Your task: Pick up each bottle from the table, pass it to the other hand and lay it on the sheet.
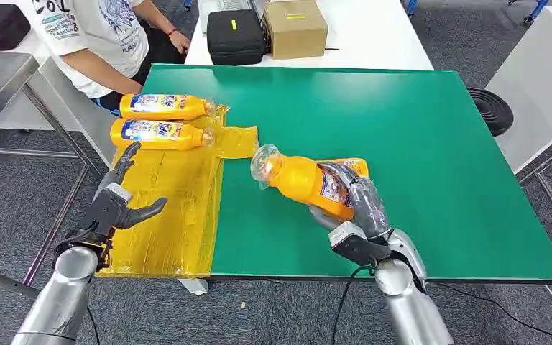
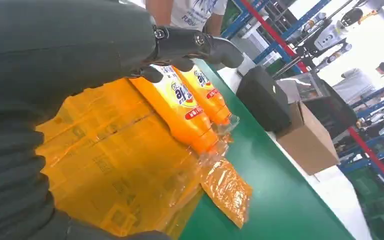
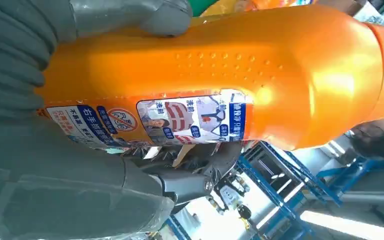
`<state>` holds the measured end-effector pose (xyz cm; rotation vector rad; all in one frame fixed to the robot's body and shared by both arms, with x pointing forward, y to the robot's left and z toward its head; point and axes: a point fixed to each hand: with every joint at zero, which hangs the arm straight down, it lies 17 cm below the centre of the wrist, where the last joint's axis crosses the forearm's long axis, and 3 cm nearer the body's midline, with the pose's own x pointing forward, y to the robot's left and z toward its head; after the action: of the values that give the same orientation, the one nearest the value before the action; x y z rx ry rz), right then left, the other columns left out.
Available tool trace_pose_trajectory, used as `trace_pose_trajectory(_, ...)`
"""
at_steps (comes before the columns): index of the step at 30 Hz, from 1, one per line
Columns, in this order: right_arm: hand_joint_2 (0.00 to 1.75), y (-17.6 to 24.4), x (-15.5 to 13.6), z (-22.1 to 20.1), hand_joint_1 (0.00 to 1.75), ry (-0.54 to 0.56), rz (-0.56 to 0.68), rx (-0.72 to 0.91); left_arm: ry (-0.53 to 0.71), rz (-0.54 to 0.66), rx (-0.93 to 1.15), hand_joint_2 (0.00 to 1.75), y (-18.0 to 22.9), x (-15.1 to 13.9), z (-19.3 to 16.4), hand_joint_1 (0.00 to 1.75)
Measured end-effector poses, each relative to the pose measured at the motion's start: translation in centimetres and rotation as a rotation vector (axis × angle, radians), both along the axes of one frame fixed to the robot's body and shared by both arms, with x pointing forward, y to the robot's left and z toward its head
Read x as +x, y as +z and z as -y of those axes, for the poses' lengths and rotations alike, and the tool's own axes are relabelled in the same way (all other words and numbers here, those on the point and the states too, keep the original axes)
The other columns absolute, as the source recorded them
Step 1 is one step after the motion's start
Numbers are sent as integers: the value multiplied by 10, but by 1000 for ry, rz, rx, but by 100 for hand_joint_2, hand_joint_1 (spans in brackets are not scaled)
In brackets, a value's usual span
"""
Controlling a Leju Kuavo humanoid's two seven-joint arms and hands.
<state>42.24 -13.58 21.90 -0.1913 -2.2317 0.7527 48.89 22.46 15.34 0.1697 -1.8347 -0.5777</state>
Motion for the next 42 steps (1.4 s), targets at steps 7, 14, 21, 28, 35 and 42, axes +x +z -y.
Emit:
trace_pose_trajectory(7,175,15,-5,-4,175,26,19,108,-173,-127,-386,175,3,-22,16,0)
trace_pose_trajectory(14,175,14,0,-15,175,42,-9,192,-425,-215,-654,175,12,-59,44,0)
trace_pose_trajectory(21,175,8,12,-22,175,34,-61,301,-542,-295,-744,175,6,-78,82,0)
trace_pose_trajectory(28,175,0,12,-45,175,83,-117,347,-522,-341,-714,175,-9,-78,104,0)
trace_pose_trajectory(35,175,-4,2,-91,175,184,-170,359,-433,-377,-678,175,-27,-64,113,0)
trace_pose_trajectory(42,175,-11,-3,-112,175,225,-202,352,-435,-397,-672,175,-27,-60,132,0)
